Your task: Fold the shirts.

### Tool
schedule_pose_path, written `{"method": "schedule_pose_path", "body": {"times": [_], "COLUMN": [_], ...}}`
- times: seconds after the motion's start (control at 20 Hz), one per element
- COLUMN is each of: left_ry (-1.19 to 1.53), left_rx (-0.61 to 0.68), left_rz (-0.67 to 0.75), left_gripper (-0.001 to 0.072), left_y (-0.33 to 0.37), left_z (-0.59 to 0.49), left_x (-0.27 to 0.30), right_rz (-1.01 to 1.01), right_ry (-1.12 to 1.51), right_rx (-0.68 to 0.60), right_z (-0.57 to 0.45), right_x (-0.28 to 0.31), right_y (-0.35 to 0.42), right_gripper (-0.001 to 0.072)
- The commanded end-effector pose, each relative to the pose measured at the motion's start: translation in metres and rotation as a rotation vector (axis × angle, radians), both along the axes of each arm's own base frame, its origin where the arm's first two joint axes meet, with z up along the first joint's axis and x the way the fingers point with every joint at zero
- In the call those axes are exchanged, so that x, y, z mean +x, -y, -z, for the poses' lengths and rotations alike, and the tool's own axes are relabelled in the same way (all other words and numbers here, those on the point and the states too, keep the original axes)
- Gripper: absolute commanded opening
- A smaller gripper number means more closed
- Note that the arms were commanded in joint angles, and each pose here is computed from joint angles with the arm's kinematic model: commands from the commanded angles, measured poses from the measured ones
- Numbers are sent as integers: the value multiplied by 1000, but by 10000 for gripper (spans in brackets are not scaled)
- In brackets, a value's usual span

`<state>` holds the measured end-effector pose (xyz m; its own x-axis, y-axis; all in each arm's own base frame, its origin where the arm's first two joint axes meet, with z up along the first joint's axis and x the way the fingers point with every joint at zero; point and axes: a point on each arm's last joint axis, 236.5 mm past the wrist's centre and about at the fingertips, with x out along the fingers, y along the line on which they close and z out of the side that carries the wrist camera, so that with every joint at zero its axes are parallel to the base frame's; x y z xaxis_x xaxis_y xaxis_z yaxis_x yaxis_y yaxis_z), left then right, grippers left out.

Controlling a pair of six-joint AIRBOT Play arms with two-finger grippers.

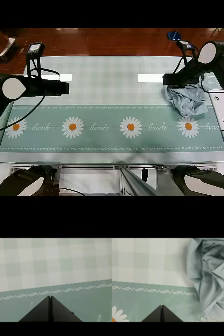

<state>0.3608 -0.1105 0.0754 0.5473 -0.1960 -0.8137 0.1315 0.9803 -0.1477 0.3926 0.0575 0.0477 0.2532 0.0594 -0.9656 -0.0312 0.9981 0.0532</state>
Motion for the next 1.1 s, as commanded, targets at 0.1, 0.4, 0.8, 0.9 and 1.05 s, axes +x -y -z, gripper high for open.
{"method": "schedule_pose_path", "body": {"times": [0.1,0.4,0.8,0.9,1.05], "left_ry": [0,0,23,136,273], "left_rx": [0,0,-6,-37,-77], "left_rz": [-1,-1,-2,-10,-21], "left_gripper": [20,20,20,21,497], "left_y": [0,0,1,5,12], "left_z": [0,0,-3,-21,-37], "left_x": [0,0,5,26,57], "right_rz": [0,0,-9,-11,64], "right_ry": [-1,-1,182,290,386], "right_rx": [0,0,-59,-229,-422], "right_z": [0,0,-14,-29,-47], "right_x": [0,0,41,63,84], "right_y": [0,0,13,49,104], "right_gripper": [24,24,25,100,413]}}
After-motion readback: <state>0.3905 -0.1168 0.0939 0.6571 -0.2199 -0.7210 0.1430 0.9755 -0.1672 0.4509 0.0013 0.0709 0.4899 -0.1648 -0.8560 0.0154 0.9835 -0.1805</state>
